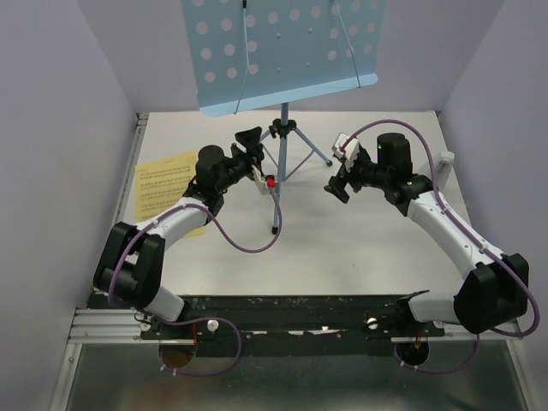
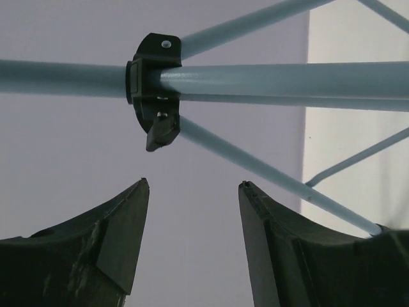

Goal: Pack up the instrument practice props

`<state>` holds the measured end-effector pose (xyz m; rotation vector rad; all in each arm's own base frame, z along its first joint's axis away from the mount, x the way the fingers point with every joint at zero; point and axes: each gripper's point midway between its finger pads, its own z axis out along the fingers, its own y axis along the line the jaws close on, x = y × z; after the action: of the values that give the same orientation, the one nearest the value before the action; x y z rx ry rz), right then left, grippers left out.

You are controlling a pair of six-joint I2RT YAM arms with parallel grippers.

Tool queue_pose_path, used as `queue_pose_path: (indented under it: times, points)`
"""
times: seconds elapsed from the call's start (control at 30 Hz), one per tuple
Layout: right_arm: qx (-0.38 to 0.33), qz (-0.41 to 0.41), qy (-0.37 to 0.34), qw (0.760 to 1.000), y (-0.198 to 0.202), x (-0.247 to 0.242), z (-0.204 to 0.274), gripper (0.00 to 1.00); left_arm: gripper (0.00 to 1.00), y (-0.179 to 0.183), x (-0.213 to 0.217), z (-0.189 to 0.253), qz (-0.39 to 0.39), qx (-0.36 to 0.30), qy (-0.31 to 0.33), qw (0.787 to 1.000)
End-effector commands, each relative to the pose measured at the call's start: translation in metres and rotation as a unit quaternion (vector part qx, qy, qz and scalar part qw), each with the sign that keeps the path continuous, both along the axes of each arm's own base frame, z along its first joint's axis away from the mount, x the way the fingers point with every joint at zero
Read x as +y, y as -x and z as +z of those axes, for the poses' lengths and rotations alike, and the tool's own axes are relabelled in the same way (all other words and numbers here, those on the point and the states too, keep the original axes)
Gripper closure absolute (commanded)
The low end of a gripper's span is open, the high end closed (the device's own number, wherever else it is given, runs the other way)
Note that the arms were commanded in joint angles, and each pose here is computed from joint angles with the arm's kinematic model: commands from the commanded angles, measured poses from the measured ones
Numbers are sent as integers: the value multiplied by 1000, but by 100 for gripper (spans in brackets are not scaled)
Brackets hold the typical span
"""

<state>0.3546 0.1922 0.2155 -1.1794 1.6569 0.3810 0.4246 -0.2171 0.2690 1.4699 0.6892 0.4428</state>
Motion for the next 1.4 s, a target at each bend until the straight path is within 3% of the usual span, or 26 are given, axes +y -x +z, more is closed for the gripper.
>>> queue_pose_path:
  times: [0.0, 0.37, 0.83, 0.97, 1.03, 1.07, 1.13, 1.2, 1.27, 1.37]
  points:
    - [-9, 0, -7, 1000, 6, -1, 3, 0, 33, -17, -16, 40, 0, -131, -21, 991]
    - [-10, -1, -6, 1000, 6, -1, 2, 0, 42, -18, -31, 46, -15, -155, -8, 988]
    - [-11, 1, -8, 1000, -3, 3, 3, 0, 57, -4, -40, 15, -54, -74, -31, 995]
    - [-10, 0, -7, 1000, -3, 2, 2, 0, 76, -7, -37, 14, -42, -57, -23, 997]
    - [-8, -1, -6, 1000, -2, 2, 1, 0, 95, -9, -35, 14, -32, -43, -9, 999]
    - [-9, 0, -6, 1000, -2, 2, 1, 0, 100, -11, -33, 16, -23, -29, 8, 999]
    - [-9, -1, -6, 1000, -3, 2, 2, 0, 100, -14, -31, 21, -3, 8, 48, 999]
    - [-9, -1, -6, 1000, -3, 2, 2, 0, 100, -17, -29, 27, 18, 70, 105, 992]
    - [-9, -1, -6, 1000, -3, 2, 2, 0, 100, -20, -26, 35, 41, 155, 180, 970]
    - [-6, -1, -5, 1000, -2, 2, 0, 0, 100, -19, -25, 43, 50, 307, 291, 905]
